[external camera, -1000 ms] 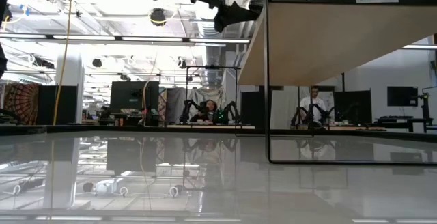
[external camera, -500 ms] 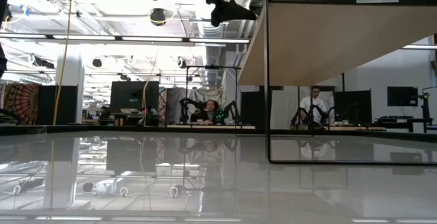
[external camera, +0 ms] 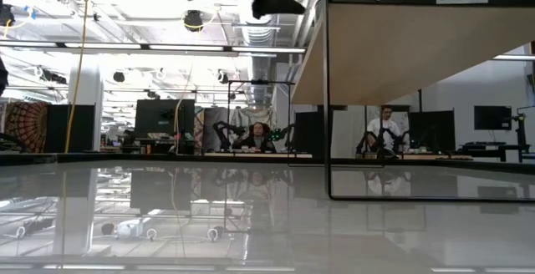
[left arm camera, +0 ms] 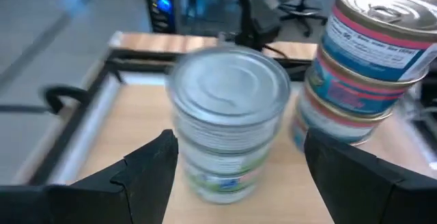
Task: Stack canned seafood by type on shelf
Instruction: Stack the blue tuna can on top of the blue tuna can
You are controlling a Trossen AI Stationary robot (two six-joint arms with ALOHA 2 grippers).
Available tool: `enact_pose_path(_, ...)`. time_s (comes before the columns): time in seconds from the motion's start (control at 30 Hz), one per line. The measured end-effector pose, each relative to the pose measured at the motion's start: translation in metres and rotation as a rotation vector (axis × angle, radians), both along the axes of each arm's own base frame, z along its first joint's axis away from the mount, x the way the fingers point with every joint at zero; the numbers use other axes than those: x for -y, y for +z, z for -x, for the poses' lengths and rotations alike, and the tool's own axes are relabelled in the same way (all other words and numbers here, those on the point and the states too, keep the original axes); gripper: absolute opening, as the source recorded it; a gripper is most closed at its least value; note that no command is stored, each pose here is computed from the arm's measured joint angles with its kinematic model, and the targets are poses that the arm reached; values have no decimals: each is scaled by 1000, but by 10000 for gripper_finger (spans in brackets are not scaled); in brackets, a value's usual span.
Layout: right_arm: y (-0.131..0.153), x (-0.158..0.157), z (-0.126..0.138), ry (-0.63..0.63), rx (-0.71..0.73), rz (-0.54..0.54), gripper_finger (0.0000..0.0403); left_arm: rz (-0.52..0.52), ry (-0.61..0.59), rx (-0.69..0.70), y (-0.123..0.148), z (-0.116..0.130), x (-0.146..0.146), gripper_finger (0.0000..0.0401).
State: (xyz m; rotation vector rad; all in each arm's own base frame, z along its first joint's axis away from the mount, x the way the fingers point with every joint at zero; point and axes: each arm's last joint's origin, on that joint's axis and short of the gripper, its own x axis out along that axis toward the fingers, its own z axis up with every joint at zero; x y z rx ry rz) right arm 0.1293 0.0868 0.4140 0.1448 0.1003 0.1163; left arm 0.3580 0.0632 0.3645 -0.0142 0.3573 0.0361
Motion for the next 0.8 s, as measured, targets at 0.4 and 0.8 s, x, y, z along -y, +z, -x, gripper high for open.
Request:
enact_pose_path(0.4,-26,-5,5,-20,-158,68,260,-209,-51,-78,-24,68,66,306)
enact_pose_path(0.8,-41,-25,14,-103,-179,210,260,-25,-29,-79,-32,129,111,306)
